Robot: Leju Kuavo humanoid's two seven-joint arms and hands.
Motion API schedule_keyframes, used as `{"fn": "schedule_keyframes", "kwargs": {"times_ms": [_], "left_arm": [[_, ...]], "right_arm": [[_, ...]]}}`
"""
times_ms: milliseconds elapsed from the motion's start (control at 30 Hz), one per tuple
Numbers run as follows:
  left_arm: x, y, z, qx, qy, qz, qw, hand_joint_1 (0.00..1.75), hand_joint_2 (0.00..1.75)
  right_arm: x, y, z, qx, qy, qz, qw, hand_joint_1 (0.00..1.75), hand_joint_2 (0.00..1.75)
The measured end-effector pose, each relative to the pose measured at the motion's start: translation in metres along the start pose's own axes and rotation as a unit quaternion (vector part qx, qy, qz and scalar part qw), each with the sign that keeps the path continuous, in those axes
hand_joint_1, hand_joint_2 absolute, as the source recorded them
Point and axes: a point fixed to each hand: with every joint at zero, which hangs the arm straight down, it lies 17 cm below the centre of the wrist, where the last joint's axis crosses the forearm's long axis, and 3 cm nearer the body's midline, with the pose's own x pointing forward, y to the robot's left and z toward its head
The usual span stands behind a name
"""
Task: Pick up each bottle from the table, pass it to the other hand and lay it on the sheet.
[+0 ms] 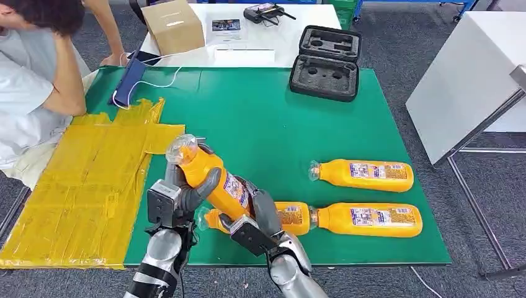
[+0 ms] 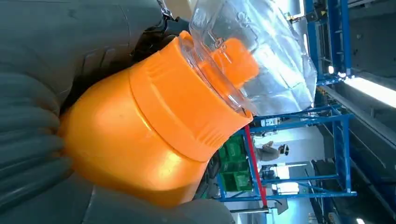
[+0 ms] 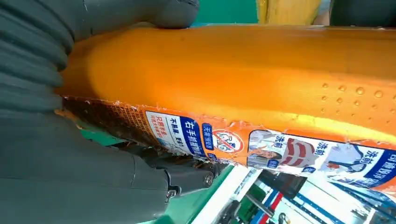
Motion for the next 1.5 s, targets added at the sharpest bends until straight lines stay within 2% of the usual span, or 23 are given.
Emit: {"fn": "schedule_keyframes", "kwargs": {"times_ms": [533,600,767,867,967,1233,1500], "left_arm": [[-0.013,-0.014,-0.004,-0.035,0.020,0.019,0.999,1.75,1.75],[-0.013,-0.015,-0.005,-0.037,0.021,0.021,0.999,1.75,1.75],[-0.004,-0.003,-0.009,-0.015,0.002,0.002,1.000,1.75,1.75],[0.018,0.027,-0.017,0.035,-0.032,-0.074,0.996,1.75,1.75],[0.034,0.060,-0.024,0.068,-0.050,-0.108,0.991,1.75,1.75],[0.057,0.092,-0.026,0.100,-0.085,-0.144,0.981,1.75,1.75],[0.136,0.142,-0.045,0.164,-0.177,-0.272,0.931,1.75,1.75]], "right_arm": [[-0.001,-0.008,0.003,-0.013,0.001,0.009,1.000,1.71,1.75],[-0.001,-0.010,0.003,-0.016,-0.001,0.010,1.000,0.00,1.75],[0.021,-0.021,0.002,-0.039,-0.036,0.000,0.999,0.00,1.75],[0.045,-0.038,-0.002,-0.064,-0.068,-0.008,0.996,0.00,1.75],[0.062,-0.054,-0.003,-0.089,-0.089,-0.011,0.992,0.00,1.75],[0.081,-0.072,-0.003,-0.116,-0.112,-0.012,0.987,0.00,1.75],[0.093,-0.099,0.004,-0.148,-0.128,-0.007,0.981,0.00,1.75]]}}
